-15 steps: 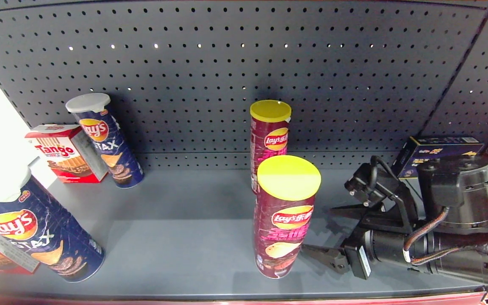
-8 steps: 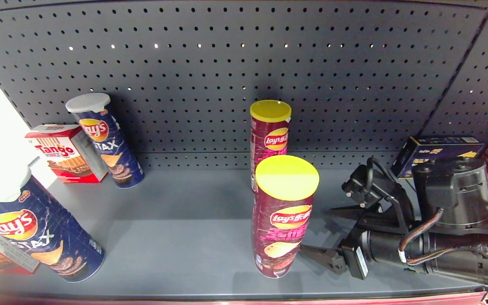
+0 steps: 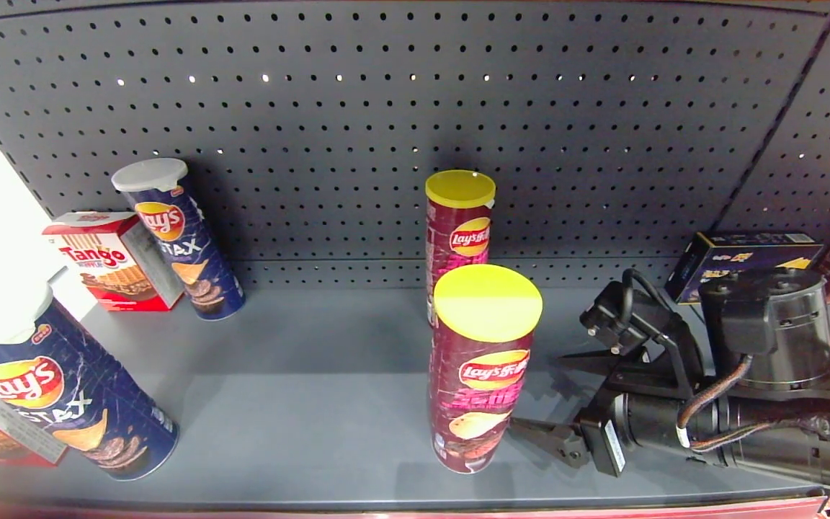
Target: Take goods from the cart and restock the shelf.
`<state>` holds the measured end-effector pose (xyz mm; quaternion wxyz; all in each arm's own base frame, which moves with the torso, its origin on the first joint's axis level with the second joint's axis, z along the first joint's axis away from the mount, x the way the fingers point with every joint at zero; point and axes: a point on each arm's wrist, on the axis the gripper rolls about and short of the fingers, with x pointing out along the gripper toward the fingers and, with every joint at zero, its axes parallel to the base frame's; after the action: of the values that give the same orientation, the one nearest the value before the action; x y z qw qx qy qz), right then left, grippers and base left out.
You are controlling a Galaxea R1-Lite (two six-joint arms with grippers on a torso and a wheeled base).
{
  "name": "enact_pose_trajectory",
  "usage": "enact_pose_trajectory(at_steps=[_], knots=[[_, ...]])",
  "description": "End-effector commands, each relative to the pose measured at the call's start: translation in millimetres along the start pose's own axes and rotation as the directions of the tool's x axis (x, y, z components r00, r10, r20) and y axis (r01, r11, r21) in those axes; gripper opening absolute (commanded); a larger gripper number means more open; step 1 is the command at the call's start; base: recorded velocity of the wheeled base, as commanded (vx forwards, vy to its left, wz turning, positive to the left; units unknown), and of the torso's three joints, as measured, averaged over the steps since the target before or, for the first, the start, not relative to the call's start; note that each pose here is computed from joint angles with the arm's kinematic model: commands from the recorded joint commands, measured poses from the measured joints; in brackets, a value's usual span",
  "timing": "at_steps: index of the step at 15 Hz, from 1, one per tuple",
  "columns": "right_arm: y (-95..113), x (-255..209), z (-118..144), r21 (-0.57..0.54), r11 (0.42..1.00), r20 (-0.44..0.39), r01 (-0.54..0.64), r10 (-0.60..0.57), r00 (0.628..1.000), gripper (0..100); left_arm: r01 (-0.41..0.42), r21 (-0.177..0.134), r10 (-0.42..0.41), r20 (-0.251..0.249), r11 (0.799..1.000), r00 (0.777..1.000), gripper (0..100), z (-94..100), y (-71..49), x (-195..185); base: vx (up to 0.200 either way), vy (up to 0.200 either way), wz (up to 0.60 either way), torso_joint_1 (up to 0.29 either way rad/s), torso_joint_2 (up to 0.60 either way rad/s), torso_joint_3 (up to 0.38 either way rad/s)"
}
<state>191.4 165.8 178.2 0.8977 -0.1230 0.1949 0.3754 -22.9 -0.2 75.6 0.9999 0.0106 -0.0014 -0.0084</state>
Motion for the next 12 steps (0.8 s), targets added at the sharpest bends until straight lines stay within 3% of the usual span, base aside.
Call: enact_pose_trajectory(at_steps=[1,4,6,7,9,12], knots=[[0.4,-0.2,0.4,-0.001,1.0,0.002,-0.002,0.002,1.0,100,0.0,0.0,0.0,-0.001,1.0,1.0,100,0.1,0.0,0.1,0.0,0.0,0.0,0.0,0.0,0.0],[-0.6,-3.9,-2.1,0.003,1.0,0.002,0.004,-0.004,1.0,100,0.0,0.0,0.0,-0.001,1.0,1.0,100,0.1,0.0,0.1,0.0,0.0,0.0,0.0,0.0,0.0],[-18.2,-29.8,1.1,0.037,0.996,0.085,0.086,-0.089,0.992,100,-0.001,-0.001,0.001,-0.001,1.0,1.0,100,0.1,0.0,0.1,0.0,0.0,0.0,0.0,0.0,0.0],[-32.7,-63.0,2.5,0.072,0.981,0.162,0.179,-0.188,0.969,100,-0.003,-0.012,0.003,-0.001,1.0,1.0,100,0.1,0.1,0.1,0.0,0.0,0.0,0.0,0.0,0.0],[-39.8,-123.2,-8.4,0.125,0.939,0.268,0.321,-0.344,0.9,100,0.0,-0.014,0.0,-0.001,1.0,1.0,100,0.1,0.0,0.1,0.0,0.0,0.0,0.0,0.0,0.0],[-18.2,-179.8,-54.0,0.187,0.853,0.332,0.487,-0.522,0.786,100,0.003,-0.009,-0.003,-0.001,1.0,1.0,100,0.1,-0.1,0.1,0.0,0.0,0.0,0.0,0.0,0.0]])
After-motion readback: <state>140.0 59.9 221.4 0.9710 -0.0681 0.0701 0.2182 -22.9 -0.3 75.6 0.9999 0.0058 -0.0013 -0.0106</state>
